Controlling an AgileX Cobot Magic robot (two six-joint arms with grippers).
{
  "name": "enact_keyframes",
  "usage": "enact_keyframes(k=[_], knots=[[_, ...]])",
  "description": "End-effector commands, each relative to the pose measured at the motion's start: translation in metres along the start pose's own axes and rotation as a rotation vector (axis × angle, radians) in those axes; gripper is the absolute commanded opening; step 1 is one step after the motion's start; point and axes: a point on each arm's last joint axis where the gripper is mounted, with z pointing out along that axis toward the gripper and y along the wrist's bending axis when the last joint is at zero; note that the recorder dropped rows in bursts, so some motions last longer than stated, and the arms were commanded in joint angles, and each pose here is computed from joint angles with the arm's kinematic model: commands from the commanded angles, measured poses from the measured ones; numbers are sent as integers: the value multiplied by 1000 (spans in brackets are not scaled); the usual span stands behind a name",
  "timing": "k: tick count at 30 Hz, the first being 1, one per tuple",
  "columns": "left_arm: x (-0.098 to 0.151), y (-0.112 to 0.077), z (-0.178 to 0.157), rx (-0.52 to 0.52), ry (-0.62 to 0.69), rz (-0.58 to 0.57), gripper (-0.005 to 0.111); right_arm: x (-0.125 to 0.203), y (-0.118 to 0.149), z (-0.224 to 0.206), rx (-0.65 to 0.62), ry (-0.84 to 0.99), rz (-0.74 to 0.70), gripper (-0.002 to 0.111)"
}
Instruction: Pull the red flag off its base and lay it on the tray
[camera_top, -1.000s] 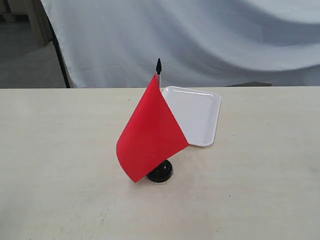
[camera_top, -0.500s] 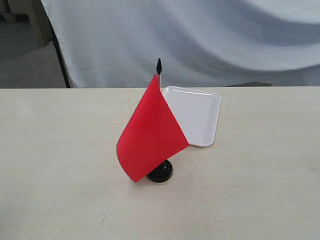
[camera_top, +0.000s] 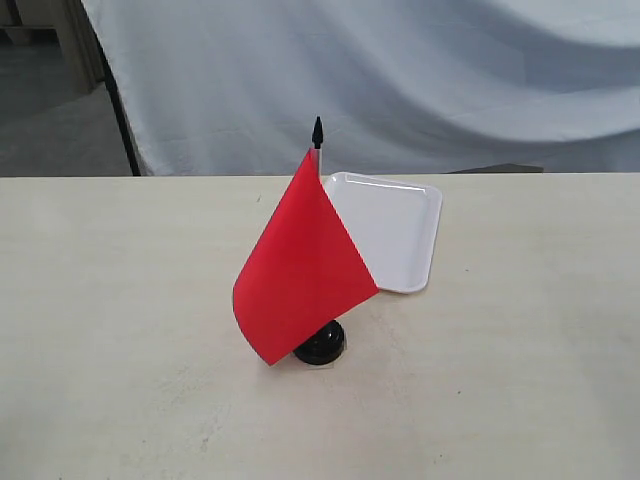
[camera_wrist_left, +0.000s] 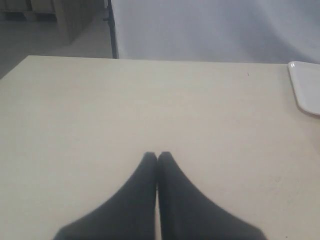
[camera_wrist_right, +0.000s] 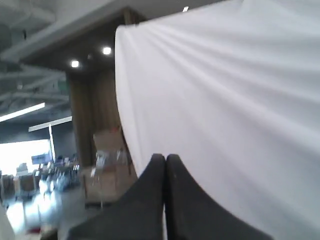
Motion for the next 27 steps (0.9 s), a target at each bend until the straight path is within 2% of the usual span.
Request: enact_keyframes(k=[1, 5, 12, 15, 21, 27], knots=[[0, -1, 0, 10, -2, 4, 0, 57, -4, 25, -123, 176, -92, -1], [0, -1, 0, 10, -2, 4, 0, 114, -15, 33, -170, 332, -118, -1], [0, -1, 0, 10, -2, 4, 0, 197, -34, 28, -162, 637, -38, -1], [0, -1, 0, 10, -2, 4, 0, 217, -32, 31, -294, 673, -147, -1], [0, -1, 0, 10, -2, 4, 0, 245, -26, 47, -555, 739, -221, -1], [0, -1, 0, 10, -2, 4, 0, 258, -30, 66, -590, 756, -200, -1]])
